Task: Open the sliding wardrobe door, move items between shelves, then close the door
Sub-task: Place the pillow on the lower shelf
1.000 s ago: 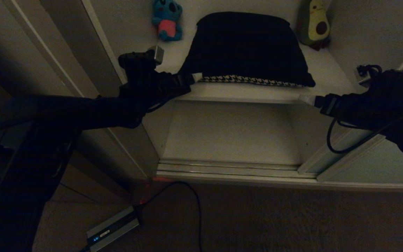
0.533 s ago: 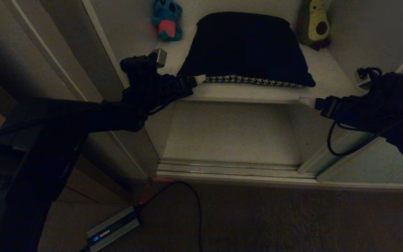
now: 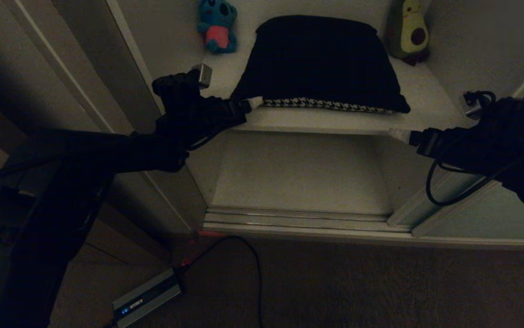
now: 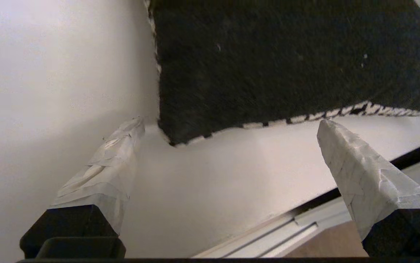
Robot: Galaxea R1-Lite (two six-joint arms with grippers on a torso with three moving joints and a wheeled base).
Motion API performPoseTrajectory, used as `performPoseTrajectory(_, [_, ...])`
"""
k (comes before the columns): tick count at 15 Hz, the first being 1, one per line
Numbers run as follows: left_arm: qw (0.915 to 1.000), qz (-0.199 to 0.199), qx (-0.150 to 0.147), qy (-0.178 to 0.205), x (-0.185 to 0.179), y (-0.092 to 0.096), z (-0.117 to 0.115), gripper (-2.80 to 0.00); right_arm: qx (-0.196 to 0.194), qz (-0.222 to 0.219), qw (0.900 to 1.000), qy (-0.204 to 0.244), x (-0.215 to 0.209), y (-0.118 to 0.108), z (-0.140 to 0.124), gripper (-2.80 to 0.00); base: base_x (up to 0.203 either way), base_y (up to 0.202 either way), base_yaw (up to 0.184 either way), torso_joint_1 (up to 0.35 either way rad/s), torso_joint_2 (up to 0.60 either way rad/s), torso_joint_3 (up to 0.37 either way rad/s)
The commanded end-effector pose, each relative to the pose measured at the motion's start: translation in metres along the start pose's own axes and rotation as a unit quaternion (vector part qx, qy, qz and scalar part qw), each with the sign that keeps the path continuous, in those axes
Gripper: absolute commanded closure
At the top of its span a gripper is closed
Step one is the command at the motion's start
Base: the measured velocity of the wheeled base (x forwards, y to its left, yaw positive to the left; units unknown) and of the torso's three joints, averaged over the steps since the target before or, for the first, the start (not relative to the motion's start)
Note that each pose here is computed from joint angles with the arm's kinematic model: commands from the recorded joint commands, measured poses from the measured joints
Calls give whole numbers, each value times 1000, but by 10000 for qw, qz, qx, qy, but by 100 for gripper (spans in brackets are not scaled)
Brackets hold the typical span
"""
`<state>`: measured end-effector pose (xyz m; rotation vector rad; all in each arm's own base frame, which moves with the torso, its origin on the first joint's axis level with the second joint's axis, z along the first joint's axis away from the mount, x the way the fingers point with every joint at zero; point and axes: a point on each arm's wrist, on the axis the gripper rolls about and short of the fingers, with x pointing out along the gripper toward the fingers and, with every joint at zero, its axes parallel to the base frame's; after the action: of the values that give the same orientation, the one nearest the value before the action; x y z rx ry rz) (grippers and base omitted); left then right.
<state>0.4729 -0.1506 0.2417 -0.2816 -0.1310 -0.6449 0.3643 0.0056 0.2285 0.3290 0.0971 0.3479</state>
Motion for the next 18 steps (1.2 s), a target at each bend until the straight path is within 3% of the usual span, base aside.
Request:
performPoseTrajectory(1, [10000,-33,20,-74,-1,-2,5,-280,1,40,10000,-7,0,1,0,-280,0,0,0,0,0,0])
performPoseTrajectory(6, [9998,-122,119,-74,-2,-3,8,-280,15,88,10000,26,2,-2,-1,-280,0,0,0,0,0,0])
performPoseTrajectory(7, [9998,-119,138,-71,-2,-3,8,0,18,106,9999,38,2,-2,-1,-280,0,0,0,0,0,0])
performPoseTrajectory(14, [9997,-165,170,22,0,-1,1,0,34,137,9999,74,-2,-10,0,-280,0,0,0,0,0,0])
performPoseTrajectory(18, [9995,-212,191,-110,-2,-9,12,0,34,142,9999,58,-4,-10,0,-280,0,0,0,0,0,0])
